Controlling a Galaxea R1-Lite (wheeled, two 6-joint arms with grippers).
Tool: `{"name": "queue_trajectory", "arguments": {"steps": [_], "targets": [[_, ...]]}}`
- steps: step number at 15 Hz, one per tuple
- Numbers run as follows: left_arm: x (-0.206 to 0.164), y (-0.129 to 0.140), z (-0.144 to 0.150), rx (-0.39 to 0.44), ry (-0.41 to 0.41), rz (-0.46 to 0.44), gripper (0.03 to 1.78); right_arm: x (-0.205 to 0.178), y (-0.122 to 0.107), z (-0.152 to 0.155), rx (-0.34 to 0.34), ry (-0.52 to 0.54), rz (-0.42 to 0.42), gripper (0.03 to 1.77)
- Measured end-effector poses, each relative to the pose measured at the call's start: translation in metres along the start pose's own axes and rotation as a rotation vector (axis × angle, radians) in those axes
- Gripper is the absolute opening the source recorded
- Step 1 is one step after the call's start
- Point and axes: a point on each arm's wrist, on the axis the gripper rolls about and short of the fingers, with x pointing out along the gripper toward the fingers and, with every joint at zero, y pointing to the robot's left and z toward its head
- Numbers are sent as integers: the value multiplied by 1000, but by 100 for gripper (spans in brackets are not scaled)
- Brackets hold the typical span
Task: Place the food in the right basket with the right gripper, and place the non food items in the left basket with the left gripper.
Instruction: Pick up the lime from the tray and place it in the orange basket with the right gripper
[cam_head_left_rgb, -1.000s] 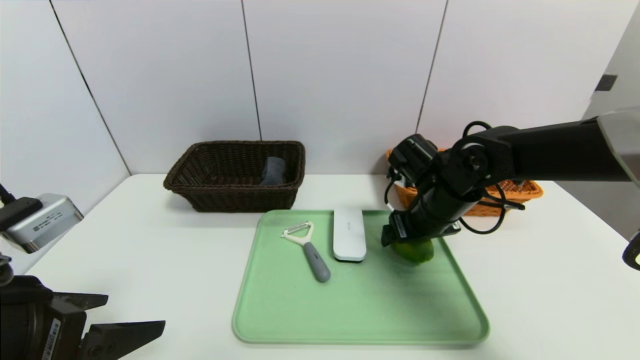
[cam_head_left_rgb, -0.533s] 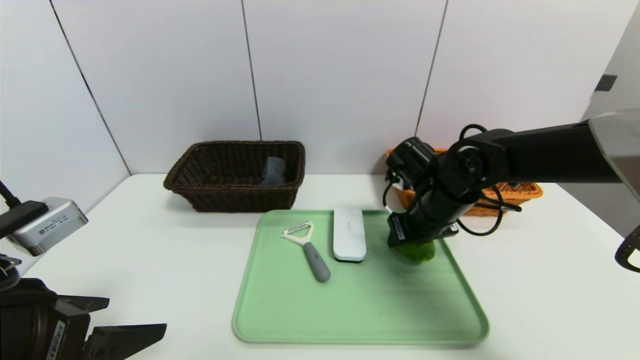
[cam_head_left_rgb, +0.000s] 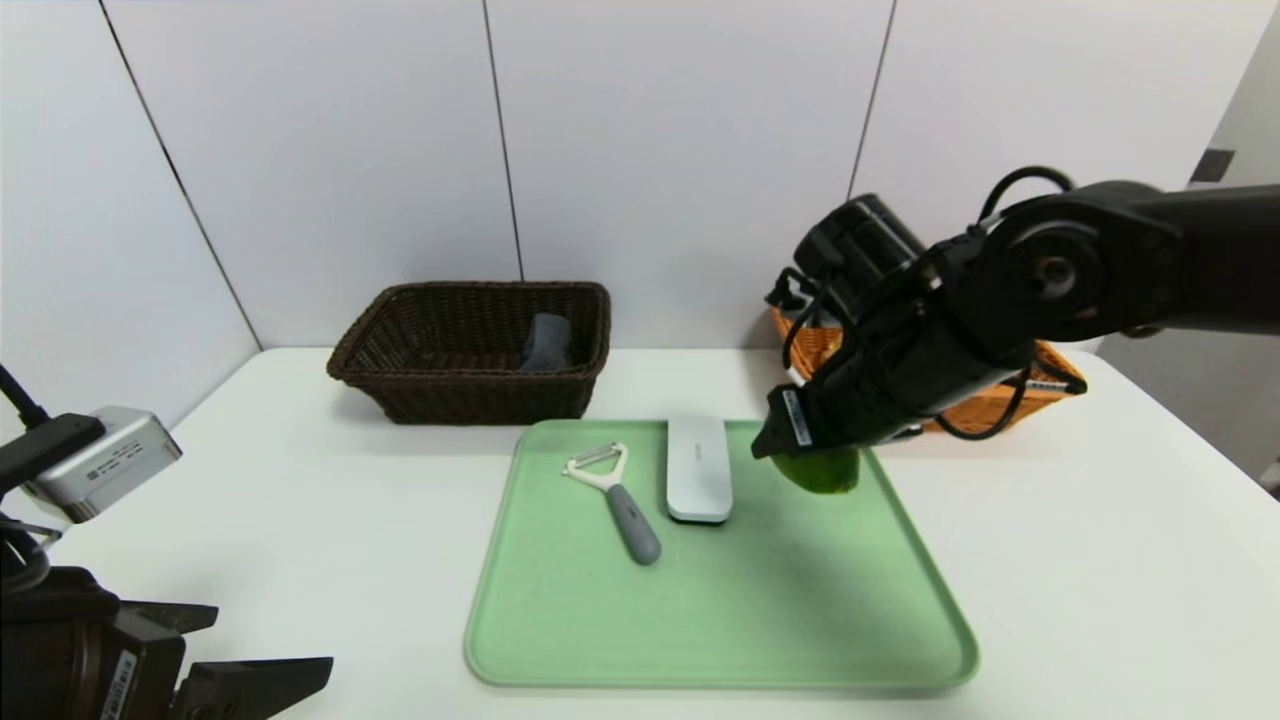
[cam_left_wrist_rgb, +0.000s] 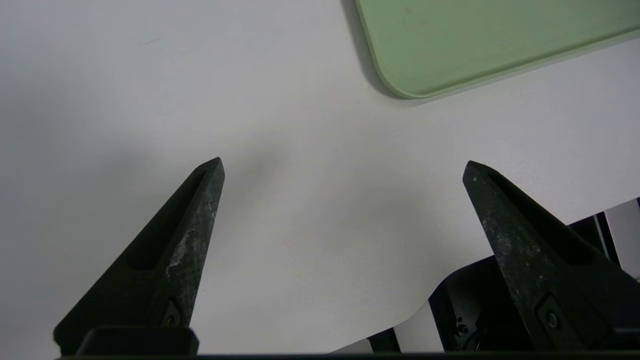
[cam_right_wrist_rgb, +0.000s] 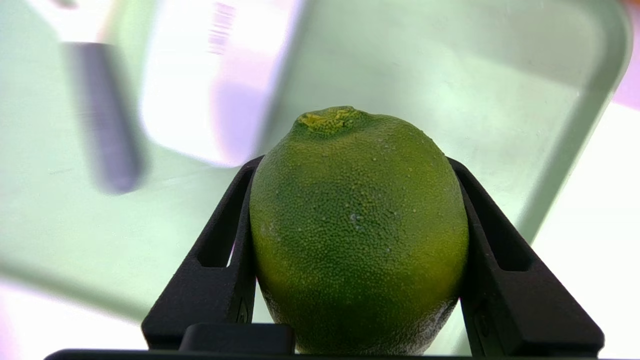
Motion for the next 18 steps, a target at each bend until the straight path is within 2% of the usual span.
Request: {"name": "queue_trajectory", "arguments": {"steps": [2,4,7,9,11,13,18], "targets": [[1,0,0,1,2,0,169,-32,-2,12,18,-122,53,106],[1,0,1,1,3,1,169,-55,-16,31,62,-293,62,106],[1,0,1,1,1,2,169,-80,-56,59,147,-535,18,106],[1,0,1,2,0,1,169,-85,-90,71,216,-606,-55,106],[1,0,2,2,-1,1,169,-77,-127,78,289,-616,-146,106],[1,-1,2,5,1,2,169,-57,-159,78,347,-575,-208,106],[2,-2,5,9,1,1,169,6,-201,74,408,-446,-281,106]]}}
